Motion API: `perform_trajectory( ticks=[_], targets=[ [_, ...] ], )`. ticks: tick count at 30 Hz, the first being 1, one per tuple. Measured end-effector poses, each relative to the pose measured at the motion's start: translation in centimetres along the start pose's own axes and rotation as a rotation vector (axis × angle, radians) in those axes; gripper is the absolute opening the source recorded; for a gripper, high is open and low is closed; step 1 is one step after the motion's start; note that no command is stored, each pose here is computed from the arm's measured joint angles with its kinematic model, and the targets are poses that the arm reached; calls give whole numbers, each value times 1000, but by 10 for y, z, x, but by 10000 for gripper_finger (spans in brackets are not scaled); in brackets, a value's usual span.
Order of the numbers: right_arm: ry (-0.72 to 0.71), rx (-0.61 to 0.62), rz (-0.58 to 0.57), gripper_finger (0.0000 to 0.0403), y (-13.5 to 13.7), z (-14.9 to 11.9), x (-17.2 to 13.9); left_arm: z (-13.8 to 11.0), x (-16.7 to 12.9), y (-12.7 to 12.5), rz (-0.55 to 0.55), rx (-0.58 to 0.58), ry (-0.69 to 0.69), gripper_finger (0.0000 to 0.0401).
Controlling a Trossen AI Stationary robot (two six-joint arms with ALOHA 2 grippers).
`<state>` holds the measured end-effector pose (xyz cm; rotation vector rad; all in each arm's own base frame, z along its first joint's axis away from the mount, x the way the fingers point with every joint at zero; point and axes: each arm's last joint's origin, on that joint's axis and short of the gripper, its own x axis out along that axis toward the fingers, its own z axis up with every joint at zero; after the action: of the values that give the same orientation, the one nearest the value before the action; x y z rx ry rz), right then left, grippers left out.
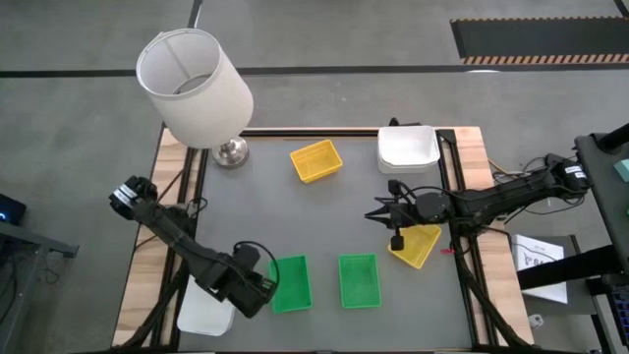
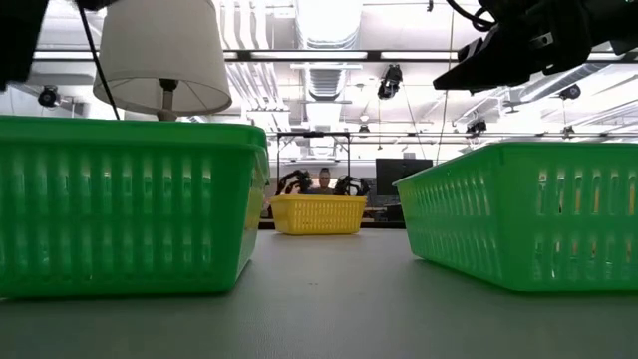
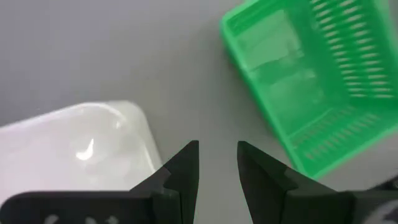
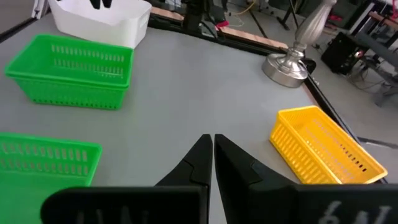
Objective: Stack baskets by color
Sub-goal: Stack the bottom white bin on the top white bin
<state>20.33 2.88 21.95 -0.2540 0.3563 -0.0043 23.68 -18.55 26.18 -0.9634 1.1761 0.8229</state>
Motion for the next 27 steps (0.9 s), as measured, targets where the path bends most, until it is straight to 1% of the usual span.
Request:
perform_trajectory(
  ticks=[3, 7, 9, 12, 14, 18, 24, 27],
  targets=[
    [0, -14, 0, 11, 0, 0, 0, -3, 4, 4, 35, -35, 52, 92],
    [2, -9, 0, 11, 0, 0, 0, -14, 14, 9, 117, -103, 179, 92],
    [8, 3, 1, 11, 0, -1, 0, -22, 16, 8, 120, -109, 213, 92],
    [22, 1, 4, 11, 0, -2, 0, -28, 19, 7, 112, -123, 222, 92],
    [25, 9, 4, 11, 1, -2, 0, -30, 21, 6, 127, -141, 215, 92],
    [30, 25, 5, 11, 1, -3, 0, -32, 31, 7, 166, -138, 193, 92],
    [35, 25, 12, 11, 1, -3, -1, -35, 58, 14, 234, -134, 172, 92],
    [31, 57, 15, 11, 0, -2, -6, -36, 67, 15, 269, -132, 159, 91]
  ],
)
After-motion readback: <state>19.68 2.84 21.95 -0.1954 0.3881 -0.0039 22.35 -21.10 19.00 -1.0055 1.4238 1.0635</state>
